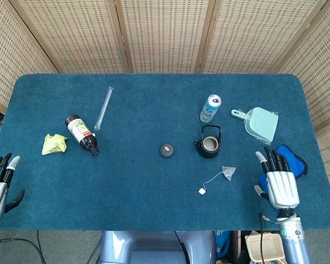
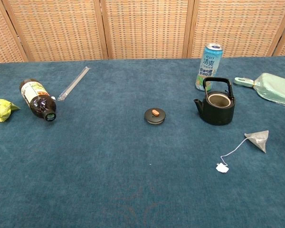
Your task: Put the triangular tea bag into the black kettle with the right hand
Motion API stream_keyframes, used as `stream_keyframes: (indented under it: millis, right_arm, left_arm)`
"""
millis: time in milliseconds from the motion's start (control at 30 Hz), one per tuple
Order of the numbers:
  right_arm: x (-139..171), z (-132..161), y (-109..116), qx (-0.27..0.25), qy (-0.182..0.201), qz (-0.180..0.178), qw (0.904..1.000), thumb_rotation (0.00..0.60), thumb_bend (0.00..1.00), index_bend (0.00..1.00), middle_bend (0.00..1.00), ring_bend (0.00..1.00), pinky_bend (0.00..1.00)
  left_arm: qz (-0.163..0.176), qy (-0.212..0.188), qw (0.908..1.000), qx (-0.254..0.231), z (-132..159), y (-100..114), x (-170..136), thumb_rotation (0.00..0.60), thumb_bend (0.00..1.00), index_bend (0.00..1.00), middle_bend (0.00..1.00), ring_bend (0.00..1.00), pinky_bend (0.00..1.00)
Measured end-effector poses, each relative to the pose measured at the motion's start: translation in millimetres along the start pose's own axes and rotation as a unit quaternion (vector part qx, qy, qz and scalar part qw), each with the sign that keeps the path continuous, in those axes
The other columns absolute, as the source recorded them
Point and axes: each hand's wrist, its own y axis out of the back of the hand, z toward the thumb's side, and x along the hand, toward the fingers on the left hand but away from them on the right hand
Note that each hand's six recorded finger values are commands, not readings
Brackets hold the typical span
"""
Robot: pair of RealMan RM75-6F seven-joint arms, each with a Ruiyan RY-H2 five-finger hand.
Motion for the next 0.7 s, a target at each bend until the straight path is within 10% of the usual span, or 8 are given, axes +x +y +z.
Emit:
stream_keyframes:
  millis: [700]
  right_arm:
    - [3.4,-1.0,4.6,-0.010,0.004,-0.011,0.9999,0.600,0.31,0.10,0.11,0.03,0.16]
  left_arm:
    - [0.001,-0.002,1.0000,-0.003,1.8,0.7,0.5,0.600,0.35,0.00,0.00,0.00,0.00]
